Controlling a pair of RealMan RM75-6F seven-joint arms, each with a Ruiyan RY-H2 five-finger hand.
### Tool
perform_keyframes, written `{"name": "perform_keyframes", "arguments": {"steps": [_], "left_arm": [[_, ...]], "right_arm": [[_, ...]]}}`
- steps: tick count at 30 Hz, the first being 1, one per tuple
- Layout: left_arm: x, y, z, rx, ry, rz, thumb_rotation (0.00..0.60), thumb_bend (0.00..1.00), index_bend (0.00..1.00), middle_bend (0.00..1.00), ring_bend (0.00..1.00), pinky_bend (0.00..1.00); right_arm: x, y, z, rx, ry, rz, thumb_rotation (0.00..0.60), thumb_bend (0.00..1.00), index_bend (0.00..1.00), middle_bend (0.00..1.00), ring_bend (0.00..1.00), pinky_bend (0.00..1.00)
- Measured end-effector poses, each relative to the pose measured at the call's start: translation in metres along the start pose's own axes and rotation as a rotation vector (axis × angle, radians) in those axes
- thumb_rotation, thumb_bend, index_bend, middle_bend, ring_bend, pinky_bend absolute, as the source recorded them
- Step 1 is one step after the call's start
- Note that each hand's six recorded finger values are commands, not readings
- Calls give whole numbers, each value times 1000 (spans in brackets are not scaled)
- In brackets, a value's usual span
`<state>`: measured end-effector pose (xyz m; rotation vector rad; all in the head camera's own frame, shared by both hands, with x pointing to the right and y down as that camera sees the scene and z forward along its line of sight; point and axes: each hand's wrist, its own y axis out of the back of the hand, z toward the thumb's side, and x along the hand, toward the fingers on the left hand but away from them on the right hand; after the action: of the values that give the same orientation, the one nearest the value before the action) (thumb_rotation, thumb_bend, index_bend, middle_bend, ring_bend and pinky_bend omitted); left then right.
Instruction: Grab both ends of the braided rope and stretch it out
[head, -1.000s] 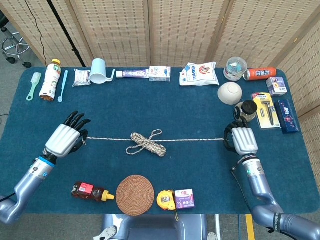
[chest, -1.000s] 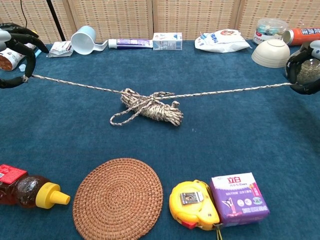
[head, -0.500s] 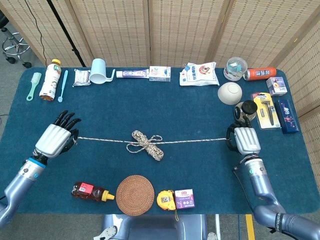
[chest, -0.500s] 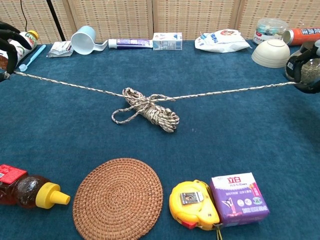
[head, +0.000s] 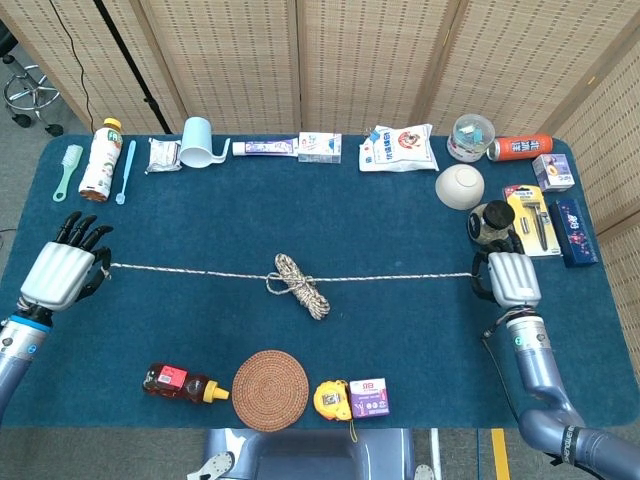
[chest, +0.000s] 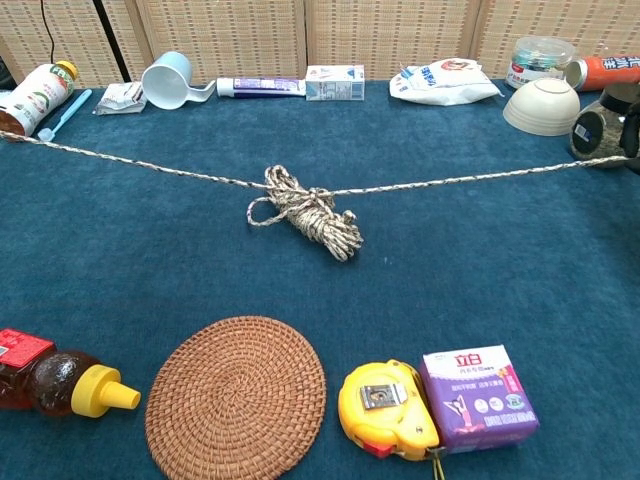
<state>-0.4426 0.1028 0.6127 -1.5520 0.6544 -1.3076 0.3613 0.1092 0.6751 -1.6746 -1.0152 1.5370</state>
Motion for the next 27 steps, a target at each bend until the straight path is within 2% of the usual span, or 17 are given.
{"name": "perform_keyframes", "arguments": {"steps": [9,27], "left_arm": [[-11,5,-29,23,72,0,600,390,724,226,81,0],[-25,2,-54,49,141,-20,600,390,724,226,81,0]], "right_arm": [[2,7,-16,5,-34,-17,600,513,676,391,229,0],[5,11,-27,12,-56,-27,600,513,676,391,229,0]]}}
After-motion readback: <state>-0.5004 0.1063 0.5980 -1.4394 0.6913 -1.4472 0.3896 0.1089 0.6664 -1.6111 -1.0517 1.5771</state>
